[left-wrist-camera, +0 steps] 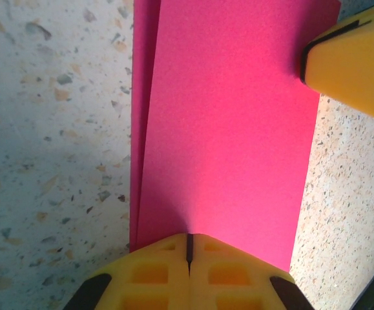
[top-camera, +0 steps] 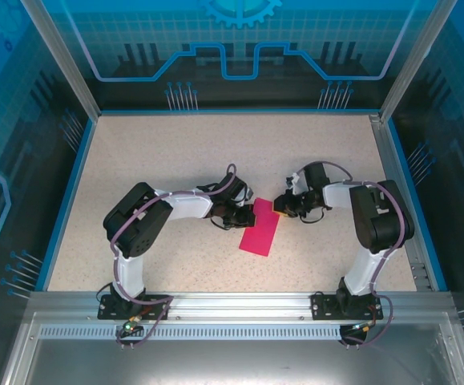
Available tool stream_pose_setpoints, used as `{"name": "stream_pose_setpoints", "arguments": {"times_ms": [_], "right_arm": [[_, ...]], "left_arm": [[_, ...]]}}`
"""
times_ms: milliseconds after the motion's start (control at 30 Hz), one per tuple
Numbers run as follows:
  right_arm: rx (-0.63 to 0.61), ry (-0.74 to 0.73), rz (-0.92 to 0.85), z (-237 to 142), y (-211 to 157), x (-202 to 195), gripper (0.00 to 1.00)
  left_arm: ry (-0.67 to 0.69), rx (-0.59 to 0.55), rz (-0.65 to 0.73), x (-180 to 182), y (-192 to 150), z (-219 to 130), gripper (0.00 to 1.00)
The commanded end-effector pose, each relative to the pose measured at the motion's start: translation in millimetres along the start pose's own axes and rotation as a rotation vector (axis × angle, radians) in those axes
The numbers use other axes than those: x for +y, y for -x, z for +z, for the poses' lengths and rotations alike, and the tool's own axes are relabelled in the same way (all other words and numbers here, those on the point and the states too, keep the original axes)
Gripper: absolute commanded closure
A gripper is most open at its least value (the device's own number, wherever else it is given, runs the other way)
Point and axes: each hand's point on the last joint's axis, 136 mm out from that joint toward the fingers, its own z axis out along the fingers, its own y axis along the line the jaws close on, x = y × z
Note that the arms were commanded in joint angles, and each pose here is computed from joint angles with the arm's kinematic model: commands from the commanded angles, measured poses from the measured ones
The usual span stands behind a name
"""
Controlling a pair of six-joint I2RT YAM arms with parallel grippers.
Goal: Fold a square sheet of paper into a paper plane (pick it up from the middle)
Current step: Fold the square sheet of paper in half at the center of the table.
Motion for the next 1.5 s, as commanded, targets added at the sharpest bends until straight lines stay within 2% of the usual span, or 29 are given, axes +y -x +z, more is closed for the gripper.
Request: {"name": "stream_pose_setpoints", "arguments": {"times_ms": [0, 133, 533, 900, 1233, 1467], "right_arm": [[-0.018, -0.045, -0.007, -12, 6, -2, 0.83], [-0.026, -0.009, -0.013, -12, 22, 5, 0.83], [0.02, -0.081, 0.052, 4, 9, -26, 0.83], [-0.043, 0.031, -0.019, -22, 21, 18, 0.82], [0.0, -0.018, 0.055, 5, 12, -21, 0.83], [-0.045, -0.021, 0.015, -17, 19, -4, 0.82]], "left_arm": [[0.177, 0.127, -0.06, 53, -40, 20, 1.0], [0.177, 0.127, -0.052, 51, -39, 19, 1.0], [0.176, 0.127, -0.044, 50, -38, 19, 1.0], [0.169, 0.121, -0.04, 48, -35, 19, 1.0], [0.165, 0.126, -0.043, 48, -36, 20, 1.0], [0.166, 0.124, -0.046, 48, -36, 19, 1.0]]}}
